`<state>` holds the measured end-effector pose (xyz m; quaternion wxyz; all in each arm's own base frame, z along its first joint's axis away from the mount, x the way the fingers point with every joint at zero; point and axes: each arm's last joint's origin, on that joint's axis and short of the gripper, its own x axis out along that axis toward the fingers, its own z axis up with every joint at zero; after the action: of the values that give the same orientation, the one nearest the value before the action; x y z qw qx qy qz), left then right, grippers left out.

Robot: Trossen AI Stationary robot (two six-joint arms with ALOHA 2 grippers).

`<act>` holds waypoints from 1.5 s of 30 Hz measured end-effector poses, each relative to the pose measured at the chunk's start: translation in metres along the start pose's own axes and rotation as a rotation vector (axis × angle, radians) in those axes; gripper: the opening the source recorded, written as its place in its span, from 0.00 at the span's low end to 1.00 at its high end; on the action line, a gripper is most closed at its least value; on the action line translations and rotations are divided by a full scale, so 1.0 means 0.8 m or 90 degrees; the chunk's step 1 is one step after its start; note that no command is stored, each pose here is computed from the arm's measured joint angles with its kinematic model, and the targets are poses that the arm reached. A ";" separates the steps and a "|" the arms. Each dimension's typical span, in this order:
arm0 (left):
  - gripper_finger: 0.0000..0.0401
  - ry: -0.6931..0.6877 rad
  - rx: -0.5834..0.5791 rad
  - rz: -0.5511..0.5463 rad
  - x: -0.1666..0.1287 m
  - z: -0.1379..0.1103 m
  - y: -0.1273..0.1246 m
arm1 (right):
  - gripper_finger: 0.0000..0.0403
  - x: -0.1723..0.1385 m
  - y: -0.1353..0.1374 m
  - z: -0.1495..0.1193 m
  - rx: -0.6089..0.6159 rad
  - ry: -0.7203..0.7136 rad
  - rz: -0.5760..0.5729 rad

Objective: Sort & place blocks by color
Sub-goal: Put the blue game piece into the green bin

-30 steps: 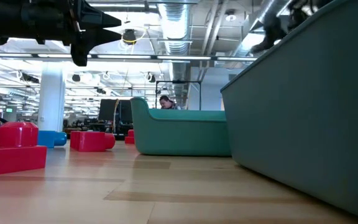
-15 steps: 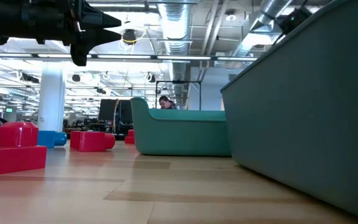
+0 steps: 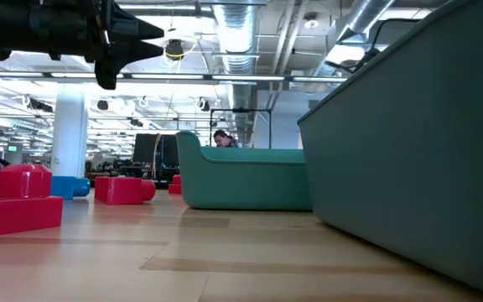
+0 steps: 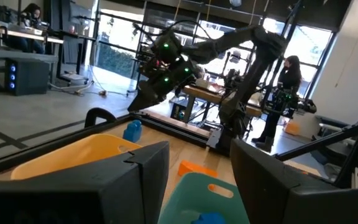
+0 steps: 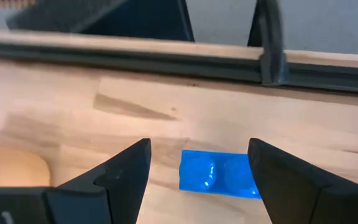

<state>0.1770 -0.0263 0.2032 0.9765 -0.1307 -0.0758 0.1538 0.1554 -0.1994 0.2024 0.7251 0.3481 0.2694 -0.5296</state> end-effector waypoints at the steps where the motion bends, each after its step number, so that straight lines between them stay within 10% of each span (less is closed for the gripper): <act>1: 0.40 0.002 0.005 0.000 0.000 0.000 0.000 | 0.73 0.004 0.002 0.002 -0.013 0.014 -0.003; 17: 0.40 0.021 0.030 0.016 0.001 -0.005 0.004 | 0.75 0.012 0.056 0.040 -0.428 0.210 0.006; 24: 0.40 0.030 0.024 0.014 0.001 -0.006 0.004 | 0.75 0.023 0.070 0.028 -0.654 0.212 -0.117; 45: 0.40 0.044 0.022 0.020 0.001 -0.009 0.005 | 0.75 0.040 0.030 0.027 -0.724 0.370 -0.103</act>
<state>0.1781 -0.0241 0.1951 0.9782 -0.1198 -0.0373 0.1656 0.1882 -0.2301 0.1965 0.6518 0.0170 0.7189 -0.2410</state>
